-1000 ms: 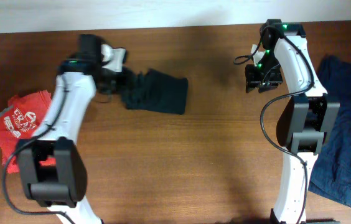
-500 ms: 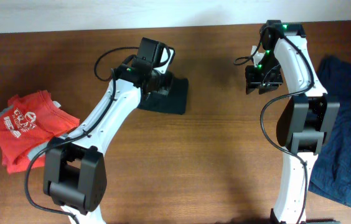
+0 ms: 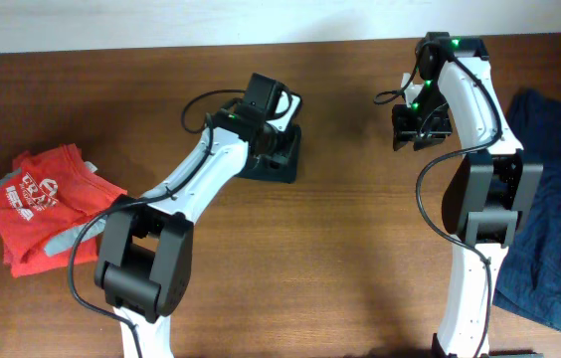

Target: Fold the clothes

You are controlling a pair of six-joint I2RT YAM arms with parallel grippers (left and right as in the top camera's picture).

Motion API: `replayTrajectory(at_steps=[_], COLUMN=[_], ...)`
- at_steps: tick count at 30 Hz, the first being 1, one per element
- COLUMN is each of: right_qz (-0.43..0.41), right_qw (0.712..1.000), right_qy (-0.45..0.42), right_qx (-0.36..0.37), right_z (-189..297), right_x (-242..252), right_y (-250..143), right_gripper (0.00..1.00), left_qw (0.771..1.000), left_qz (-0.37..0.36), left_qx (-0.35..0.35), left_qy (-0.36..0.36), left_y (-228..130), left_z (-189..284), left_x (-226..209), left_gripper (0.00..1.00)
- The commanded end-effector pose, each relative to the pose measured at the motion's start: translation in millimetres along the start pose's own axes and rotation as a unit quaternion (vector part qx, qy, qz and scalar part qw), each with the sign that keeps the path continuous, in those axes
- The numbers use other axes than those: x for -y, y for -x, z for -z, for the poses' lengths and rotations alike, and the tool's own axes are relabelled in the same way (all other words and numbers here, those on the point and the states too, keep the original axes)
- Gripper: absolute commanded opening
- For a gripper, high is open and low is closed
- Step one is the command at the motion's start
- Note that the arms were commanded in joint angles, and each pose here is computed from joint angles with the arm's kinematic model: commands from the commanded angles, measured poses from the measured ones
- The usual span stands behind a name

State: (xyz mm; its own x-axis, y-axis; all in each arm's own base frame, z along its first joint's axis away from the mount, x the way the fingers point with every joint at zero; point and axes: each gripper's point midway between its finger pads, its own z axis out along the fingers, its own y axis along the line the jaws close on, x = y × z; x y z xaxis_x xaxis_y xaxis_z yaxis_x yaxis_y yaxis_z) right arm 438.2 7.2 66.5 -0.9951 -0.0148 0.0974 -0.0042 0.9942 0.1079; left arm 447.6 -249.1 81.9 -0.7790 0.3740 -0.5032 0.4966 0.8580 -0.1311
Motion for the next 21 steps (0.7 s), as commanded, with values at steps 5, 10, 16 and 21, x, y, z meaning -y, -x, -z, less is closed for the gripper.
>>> replayTrajectory(at_steps=[5,10,16,21], right_qz=[0.009,0.011,0.013,0.012], right_qw=[1.000,1.000,1.000,1.000], right_qy=[-0.005,-0.005,-0.005,-0.005], right_qx=[0.022,0.022,0.022,0.016], right_z=[17.8,17.8,17.8,17.7], right_x=[-2.7,-2.7,-2.7,-2.8], right_y=[2.0,2.0,1.9,-0.9], right_gripper=[0.46,0.46,0.46,0.46], left_qw=[0.999,0.995,0.977,0.938], left_qz=[-0.036,0.000,0.072,0.103], left_qx=[0.024,0.102,0.105,0.044], left_qy=[-0.015,0.002,-0.170,-0.328], left_y=[21.9,63.1,57.1,26.8], left_z=[27.7,92.0,91.9,33.3], left_x=[-3.2,-43.4,-44.7,-14.8], left_gripper=[0.55,0.18,0.13,0.13])
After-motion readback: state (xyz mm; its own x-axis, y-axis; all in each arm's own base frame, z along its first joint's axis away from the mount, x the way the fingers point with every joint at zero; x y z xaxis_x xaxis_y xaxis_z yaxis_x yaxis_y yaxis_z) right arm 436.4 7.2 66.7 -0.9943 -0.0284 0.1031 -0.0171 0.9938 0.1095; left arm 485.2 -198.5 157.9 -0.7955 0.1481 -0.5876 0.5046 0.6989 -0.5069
